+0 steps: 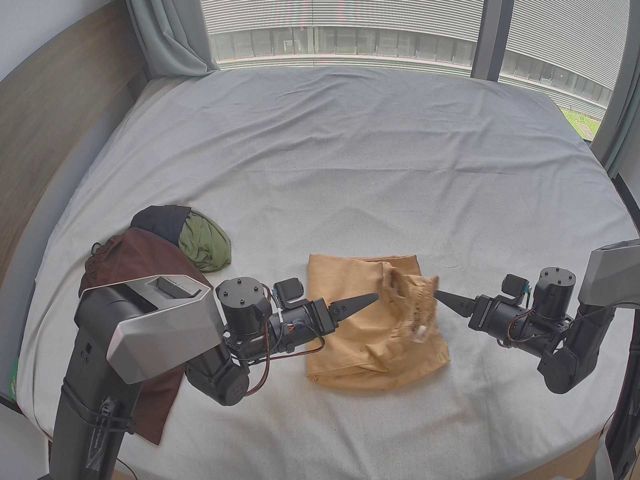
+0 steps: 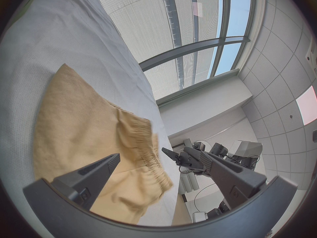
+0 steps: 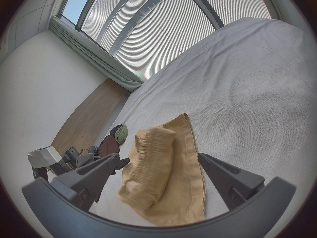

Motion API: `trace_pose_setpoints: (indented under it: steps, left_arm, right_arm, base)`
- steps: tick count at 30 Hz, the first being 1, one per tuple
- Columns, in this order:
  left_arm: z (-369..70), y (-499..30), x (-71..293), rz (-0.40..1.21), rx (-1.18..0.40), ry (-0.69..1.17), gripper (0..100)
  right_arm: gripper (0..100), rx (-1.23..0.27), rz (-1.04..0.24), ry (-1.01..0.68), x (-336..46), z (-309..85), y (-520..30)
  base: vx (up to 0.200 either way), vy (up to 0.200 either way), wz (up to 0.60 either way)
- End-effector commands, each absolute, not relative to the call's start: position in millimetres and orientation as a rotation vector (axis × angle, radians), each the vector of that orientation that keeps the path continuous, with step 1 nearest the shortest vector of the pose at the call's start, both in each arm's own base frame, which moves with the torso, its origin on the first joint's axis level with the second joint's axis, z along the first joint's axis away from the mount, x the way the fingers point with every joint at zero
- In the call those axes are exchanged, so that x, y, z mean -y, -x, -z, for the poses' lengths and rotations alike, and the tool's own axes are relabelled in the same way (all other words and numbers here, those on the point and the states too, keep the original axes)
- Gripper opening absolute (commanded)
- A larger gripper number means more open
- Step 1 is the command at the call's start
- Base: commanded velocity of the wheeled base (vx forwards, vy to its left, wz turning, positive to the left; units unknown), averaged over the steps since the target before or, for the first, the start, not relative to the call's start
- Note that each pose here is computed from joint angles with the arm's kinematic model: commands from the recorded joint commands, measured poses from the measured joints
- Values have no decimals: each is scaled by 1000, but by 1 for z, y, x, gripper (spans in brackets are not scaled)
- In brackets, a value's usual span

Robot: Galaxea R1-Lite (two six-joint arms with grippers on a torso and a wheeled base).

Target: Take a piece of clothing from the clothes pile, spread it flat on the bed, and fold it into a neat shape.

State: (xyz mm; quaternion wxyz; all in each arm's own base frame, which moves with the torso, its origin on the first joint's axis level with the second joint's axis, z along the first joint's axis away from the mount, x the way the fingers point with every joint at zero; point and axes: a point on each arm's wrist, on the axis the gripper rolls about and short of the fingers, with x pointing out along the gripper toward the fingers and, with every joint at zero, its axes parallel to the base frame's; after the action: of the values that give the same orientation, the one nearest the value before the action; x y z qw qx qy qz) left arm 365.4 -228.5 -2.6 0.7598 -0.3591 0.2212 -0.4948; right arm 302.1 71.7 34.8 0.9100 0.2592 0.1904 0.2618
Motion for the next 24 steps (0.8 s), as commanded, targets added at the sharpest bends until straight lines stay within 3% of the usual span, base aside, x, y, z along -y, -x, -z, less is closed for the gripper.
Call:
trace_pose_setpoints:
  steps: [1,11,24]
  left_arm:
    - [3,-365,226,1073,-480,778,100]
    - [-1,-363,218,1062,-460,736,100]
    - [-36,-358,170,992,-367,667,100]
  right_arm:
    - [100,-399,-544,-533,-73,-33,-302]
    - [100,-419,-558,-533,-79,-30,-299]
    - [100,-465,-600,-541,-111,-23,-290]
  base:
    - [0,0,0]
    - [0,0,0]
    - [0,0,0]
